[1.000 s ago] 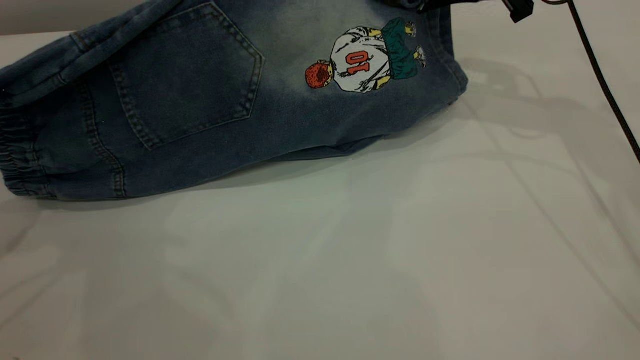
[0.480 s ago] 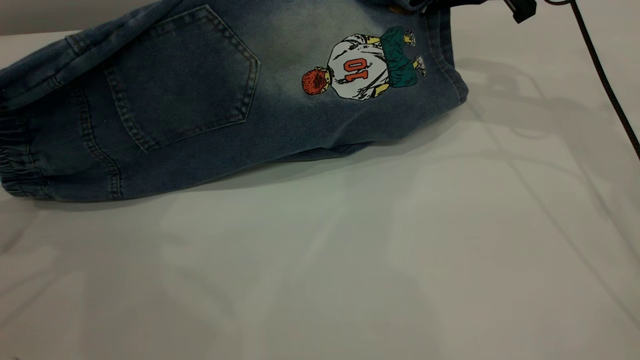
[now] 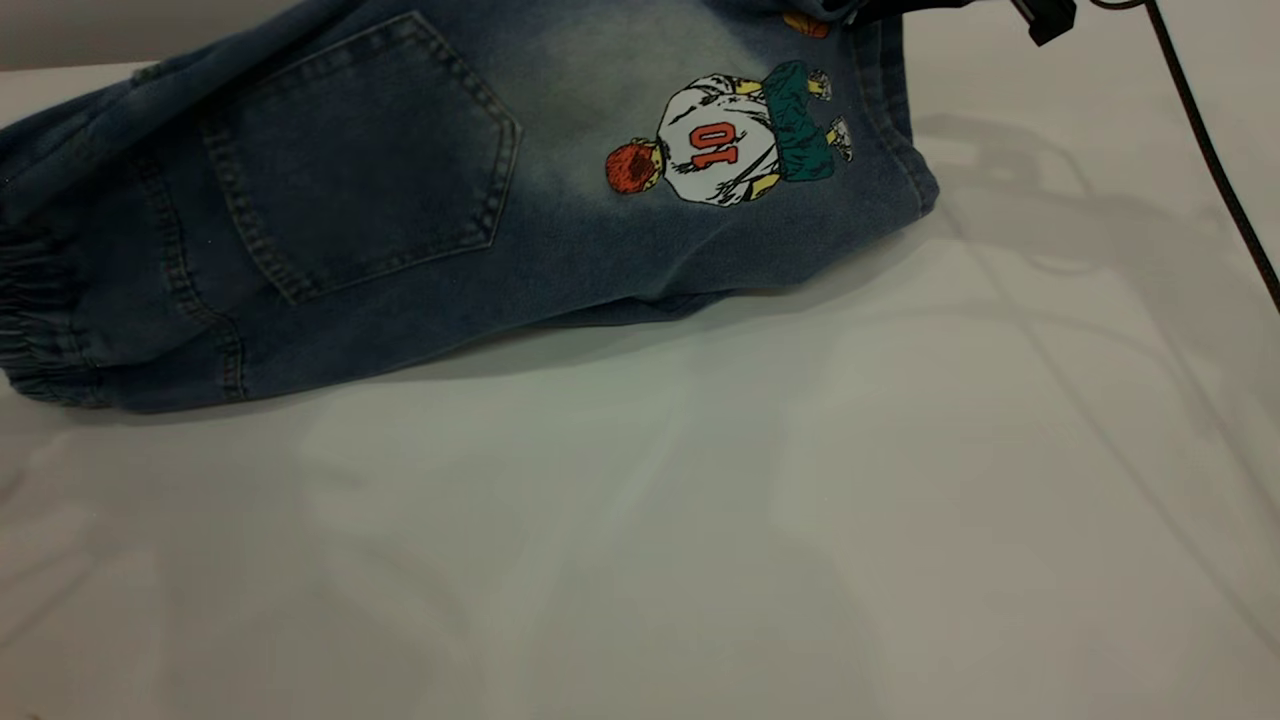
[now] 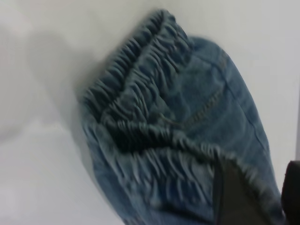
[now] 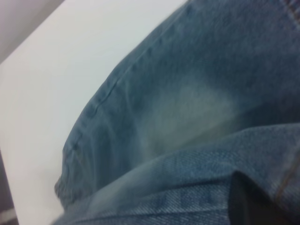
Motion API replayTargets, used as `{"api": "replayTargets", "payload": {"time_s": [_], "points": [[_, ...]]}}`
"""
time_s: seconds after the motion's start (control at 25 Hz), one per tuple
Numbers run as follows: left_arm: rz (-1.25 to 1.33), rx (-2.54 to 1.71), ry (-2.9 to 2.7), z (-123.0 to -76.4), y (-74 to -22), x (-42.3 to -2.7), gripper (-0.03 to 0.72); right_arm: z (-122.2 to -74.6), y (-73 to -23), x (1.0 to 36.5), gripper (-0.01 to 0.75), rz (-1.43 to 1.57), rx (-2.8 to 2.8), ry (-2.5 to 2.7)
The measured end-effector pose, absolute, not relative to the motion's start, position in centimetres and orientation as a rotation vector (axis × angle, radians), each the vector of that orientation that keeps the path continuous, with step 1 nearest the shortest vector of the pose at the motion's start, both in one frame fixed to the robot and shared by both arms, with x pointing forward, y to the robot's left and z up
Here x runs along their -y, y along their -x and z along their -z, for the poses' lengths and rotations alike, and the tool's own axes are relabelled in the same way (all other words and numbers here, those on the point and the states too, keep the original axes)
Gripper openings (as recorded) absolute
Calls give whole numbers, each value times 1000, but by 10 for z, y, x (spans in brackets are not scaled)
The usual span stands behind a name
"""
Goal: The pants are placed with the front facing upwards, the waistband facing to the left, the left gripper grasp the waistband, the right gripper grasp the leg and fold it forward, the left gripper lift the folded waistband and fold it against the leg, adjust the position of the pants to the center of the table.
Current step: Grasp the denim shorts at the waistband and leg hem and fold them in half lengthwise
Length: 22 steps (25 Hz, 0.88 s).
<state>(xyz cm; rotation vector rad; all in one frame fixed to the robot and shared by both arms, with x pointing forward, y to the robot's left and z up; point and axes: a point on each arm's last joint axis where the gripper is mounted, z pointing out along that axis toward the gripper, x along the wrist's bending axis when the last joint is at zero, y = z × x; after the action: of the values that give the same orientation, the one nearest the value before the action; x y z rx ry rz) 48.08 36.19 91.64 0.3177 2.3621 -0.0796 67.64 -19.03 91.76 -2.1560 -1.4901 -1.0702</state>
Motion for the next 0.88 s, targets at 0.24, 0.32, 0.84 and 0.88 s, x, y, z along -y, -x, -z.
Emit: {"api": "replayTargets", "payload": {"time_s": [0.24,0.32,0.84,0.88], "points": [[42,-2399,-251,-915,-480,-367,275,-917,-681,194,27,1094,1426,2244],[21,-2397,-240,-917,-483,-369,275,-917,-681,195,27,1096,1426,2246],[41,-2341,-309,-924,-490,-367,275,-917,-678,191,111,1110,1607,2121],[30,-2337,-337,-924,-490,-367,275,-917,-678,191,149,1117,1636,2107]]}}
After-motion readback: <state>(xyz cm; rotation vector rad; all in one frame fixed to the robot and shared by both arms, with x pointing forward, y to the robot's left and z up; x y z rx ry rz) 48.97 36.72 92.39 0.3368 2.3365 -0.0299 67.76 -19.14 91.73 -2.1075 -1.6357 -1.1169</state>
